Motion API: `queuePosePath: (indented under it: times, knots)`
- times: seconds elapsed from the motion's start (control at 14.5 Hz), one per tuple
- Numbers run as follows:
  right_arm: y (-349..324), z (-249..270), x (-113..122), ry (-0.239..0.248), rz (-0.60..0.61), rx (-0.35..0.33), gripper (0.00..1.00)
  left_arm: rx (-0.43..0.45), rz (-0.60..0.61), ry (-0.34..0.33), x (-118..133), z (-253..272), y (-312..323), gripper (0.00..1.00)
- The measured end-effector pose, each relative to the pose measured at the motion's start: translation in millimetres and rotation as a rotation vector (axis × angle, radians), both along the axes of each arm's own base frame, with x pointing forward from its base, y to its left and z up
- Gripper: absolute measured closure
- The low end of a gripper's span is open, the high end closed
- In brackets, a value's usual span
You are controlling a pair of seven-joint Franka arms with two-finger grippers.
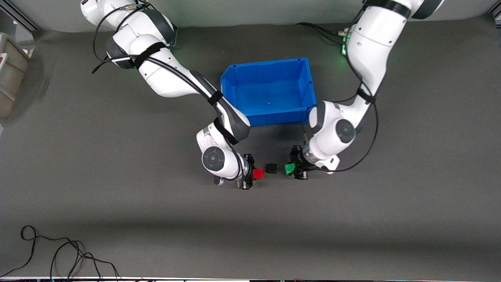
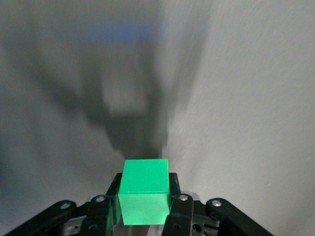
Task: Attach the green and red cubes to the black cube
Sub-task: 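Carry the red and green cubes to both sides of the black cube, then lower both cubes against the black cube and open both grippers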
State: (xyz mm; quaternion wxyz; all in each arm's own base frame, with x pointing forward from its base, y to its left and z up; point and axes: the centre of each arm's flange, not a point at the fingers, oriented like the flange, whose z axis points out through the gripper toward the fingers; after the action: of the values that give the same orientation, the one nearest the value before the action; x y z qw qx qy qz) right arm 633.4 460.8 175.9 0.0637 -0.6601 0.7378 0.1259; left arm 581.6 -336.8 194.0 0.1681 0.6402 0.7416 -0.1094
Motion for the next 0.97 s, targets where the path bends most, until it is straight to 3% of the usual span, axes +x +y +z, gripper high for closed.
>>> queuePosePath:
  times: [0.69,0.76,0.83,0.97]
  knots:
    - [11,-11,-11,0.005,0.012,-0.024,0.61,0.008,-0.013,-0.029,-11,-17,-27,0.63]
    - [12,-11,-11,0.005,0.011,-0.024,0.58,0.007,-0.010,-0.028,-10,-17,-27,0.63]
    - [12,-11,-11,0.005,0.011,-0.024,0.46,0.006,-0.009,-0.028,-11,-16,-29,0.63]
    - [10,-12,-10,0.001,0.013,-0.030,0.28,0.006,-0.008,-0.029,-11,-16,-30,0.50]
